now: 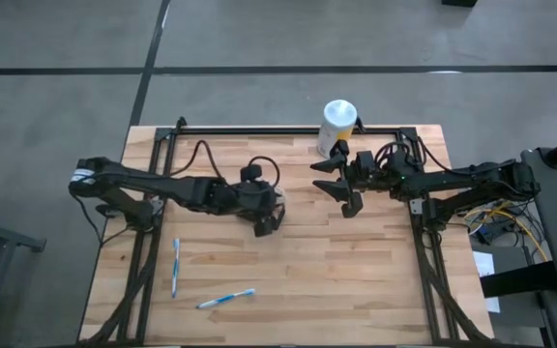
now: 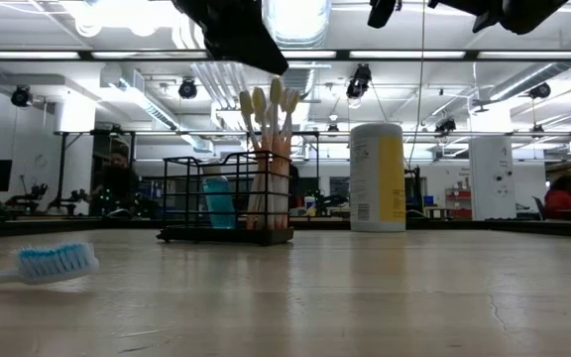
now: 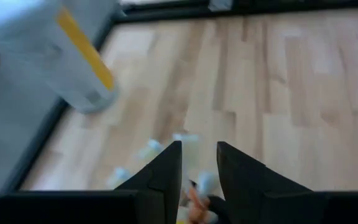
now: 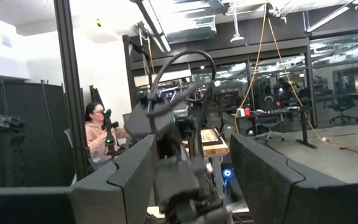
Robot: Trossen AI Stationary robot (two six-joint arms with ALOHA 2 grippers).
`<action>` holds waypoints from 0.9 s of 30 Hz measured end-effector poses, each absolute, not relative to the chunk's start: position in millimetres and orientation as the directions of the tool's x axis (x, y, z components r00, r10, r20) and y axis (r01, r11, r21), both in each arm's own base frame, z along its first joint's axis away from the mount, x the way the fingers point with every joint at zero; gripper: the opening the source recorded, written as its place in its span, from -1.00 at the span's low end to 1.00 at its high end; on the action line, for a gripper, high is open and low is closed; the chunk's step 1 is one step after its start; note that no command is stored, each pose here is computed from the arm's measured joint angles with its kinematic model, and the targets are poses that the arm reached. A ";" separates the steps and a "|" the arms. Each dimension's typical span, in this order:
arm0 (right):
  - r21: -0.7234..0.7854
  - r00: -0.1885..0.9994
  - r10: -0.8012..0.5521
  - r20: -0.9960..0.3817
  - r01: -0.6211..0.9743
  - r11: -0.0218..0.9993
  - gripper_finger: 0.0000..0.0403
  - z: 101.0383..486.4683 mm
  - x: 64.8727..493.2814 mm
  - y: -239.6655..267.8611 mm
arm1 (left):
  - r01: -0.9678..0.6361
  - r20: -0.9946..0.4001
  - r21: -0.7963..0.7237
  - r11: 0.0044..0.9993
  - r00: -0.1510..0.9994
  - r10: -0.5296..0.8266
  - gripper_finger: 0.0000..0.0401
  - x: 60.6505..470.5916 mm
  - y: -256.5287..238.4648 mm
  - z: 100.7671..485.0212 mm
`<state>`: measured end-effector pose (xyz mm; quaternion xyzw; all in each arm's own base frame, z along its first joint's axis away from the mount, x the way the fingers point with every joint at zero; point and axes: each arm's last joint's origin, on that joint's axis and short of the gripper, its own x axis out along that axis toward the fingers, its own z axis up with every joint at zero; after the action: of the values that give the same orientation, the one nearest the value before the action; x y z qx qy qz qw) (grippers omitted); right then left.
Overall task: Pick & Place toothbrushing station
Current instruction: Put the orange toothbrush into the right section of the wire organizer, then adjust the blue mouthwash in the wire organizer
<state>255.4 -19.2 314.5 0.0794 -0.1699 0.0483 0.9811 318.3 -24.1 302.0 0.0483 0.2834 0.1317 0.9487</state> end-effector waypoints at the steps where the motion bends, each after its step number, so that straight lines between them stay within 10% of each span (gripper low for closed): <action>1: 0.139 0.938 0.068 0.341 -0.122 0.983 0.01 314.6 255.4 -19.2 | -0.237 -0.510 0.178 0.955 0.808 0.296 -0.47 317.9 -23.4 304.1; 19: 0.346 0.972 0.068 0.224 -0.144 0.927 0.01 303.2 258.7 -19.2 | -0.387 -0.087 0.261 0.884 0.903 0.421 -0.49 272.7 -14.5 395.9; 27: 0.383 0.974 0.067 0.218 -0.149 0.911 0.01 302.5 258.9 -19.4 | -0.366 -0.141 0.274 0.889 0.899 0.414 -0.49 242.5 -11.3 404.1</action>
<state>258.9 -19.4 302.5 0.2029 -0.1005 0.0556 0.9724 242.5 -11.3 404.1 0.1211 0.0984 0.2018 0.9669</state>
